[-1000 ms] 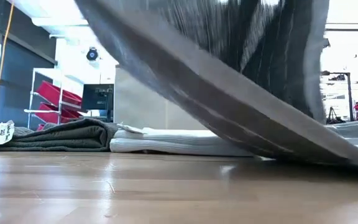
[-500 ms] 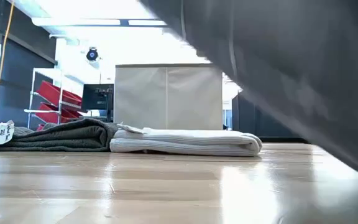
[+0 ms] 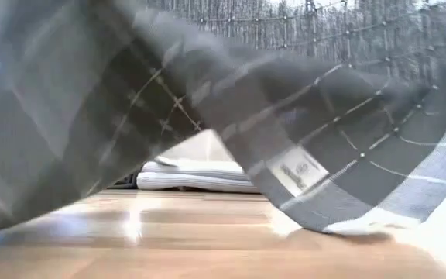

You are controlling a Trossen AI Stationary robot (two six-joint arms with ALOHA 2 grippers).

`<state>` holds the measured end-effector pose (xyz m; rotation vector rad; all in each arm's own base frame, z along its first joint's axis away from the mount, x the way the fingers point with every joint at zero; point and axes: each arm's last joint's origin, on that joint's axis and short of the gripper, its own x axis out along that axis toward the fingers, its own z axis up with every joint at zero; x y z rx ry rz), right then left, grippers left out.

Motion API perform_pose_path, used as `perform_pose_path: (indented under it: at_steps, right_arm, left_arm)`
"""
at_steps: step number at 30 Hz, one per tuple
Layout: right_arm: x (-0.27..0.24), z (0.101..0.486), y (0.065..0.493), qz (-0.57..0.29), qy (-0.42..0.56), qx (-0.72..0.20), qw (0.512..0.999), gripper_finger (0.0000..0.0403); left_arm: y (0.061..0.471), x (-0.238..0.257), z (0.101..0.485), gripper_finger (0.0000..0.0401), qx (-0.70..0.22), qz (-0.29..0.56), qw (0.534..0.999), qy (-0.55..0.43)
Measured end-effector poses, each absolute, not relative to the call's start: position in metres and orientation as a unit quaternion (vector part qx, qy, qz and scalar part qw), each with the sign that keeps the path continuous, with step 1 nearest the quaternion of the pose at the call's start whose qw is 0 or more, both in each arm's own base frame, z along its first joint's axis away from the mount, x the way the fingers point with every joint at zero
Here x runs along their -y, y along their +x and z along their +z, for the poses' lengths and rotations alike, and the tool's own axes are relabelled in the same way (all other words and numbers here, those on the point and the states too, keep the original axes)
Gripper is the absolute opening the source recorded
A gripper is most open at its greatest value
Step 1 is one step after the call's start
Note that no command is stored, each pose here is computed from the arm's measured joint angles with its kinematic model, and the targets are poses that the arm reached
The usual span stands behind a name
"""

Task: Fold towel
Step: Fold the gray squared towel

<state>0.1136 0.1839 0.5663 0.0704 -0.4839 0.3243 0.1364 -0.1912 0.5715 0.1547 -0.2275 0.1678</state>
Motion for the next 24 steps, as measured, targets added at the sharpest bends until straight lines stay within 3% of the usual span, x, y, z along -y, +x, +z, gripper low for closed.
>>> perform_pose_path:
  at_steps: [5,8,12,20,24]
  right_arm:
    - [-0.199,0.565,0.100,0.276,0.061,0.256,0.925,0.0000]
    - [-0.206,0.563,0.095,0.296,0.062,0.253,0.919,0.0000]
    - [-0.218,0.560,0.092,0.315,0.065,0.249,0.913,0.0000]
    - [-0.226,0.562,0.084,0.291,0.029,0.288,0.912,0.0000]
    - [-0.226,0.565,0.081,0.267,0.010,0.308,0.913,0.0000]
  left_arm:
    - [0.133,0.189,0.577,0.0000,0.133,0.079,0.986,0.056]
    - [0.131,0.187,0.580,0.0000,0.144,0.077,0.986,0.044]
    - [0.132,0.202,0.575,0.0000,0.171,0.012,0.985,0.032]
    - [0.143,0.236,0.562,0.0000,0.203,-0.083,0.975,0.025]
    - [0.149,0.250,0.558,0.0000,0.223,-0.083,0.971,0.017]
